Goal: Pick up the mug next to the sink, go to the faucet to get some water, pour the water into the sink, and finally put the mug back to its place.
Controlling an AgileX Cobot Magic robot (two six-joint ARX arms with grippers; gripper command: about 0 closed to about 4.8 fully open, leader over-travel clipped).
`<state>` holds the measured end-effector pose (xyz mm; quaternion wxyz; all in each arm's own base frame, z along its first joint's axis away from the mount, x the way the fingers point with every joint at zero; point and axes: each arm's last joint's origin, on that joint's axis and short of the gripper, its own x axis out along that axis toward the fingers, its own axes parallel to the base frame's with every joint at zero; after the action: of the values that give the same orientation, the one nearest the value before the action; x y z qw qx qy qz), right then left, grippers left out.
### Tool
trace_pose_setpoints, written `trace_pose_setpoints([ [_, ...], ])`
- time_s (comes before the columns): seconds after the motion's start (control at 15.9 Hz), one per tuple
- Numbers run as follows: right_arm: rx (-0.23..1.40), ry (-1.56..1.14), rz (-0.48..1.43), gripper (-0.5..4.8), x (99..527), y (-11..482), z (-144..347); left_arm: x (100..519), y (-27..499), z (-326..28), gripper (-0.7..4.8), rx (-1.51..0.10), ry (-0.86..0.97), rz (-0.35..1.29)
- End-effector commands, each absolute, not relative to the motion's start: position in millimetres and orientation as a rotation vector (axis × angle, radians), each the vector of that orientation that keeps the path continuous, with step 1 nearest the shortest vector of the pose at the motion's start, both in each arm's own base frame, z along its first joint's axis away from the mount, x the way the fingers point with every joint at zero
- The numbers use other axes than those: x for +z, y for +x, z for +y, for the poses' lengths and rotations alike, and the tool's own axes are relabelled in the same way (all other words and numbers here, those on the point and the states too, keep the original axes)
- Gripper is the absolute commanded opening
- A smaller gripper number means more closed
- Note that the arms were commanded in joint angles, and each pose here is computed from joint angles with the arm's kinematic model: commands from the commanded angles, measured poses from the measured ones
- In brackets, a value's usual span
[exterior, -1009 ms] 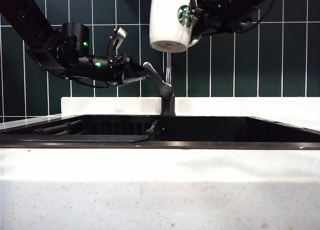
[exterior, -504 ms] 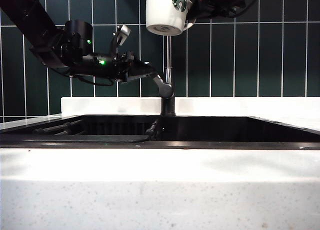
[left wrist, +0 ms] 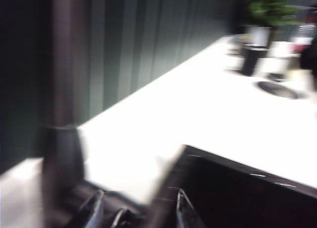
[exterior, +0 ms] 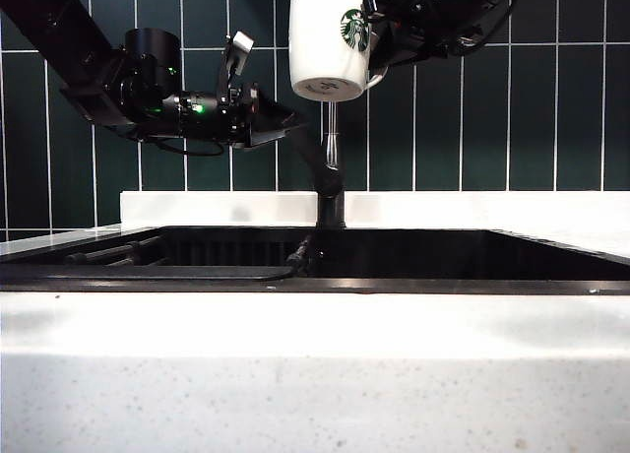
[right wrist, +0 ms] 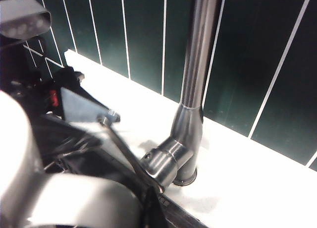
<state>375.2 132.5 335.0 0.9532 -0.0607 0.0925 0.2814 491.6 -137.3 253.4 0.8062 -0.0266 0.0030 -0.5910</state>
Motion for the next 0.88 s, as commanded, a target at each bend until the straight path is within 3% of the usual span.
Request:
trace_pose_setpoints([
  [0.06,0.58,-0.112,0.114,0.0,349,372,132,264,485,-141,1.83,-1.397,-0.069,0.009],
  [0.5,0.581,-0.12,0.119,0.0,349,372,132,264,491,-140,1.83,-1.204,-0.015,-0.055],
  [0.88,0.581,-0.132,0.116,0.0,349,372,132,251,491,-140,1.83,-1.192,0.039,0.022],
])
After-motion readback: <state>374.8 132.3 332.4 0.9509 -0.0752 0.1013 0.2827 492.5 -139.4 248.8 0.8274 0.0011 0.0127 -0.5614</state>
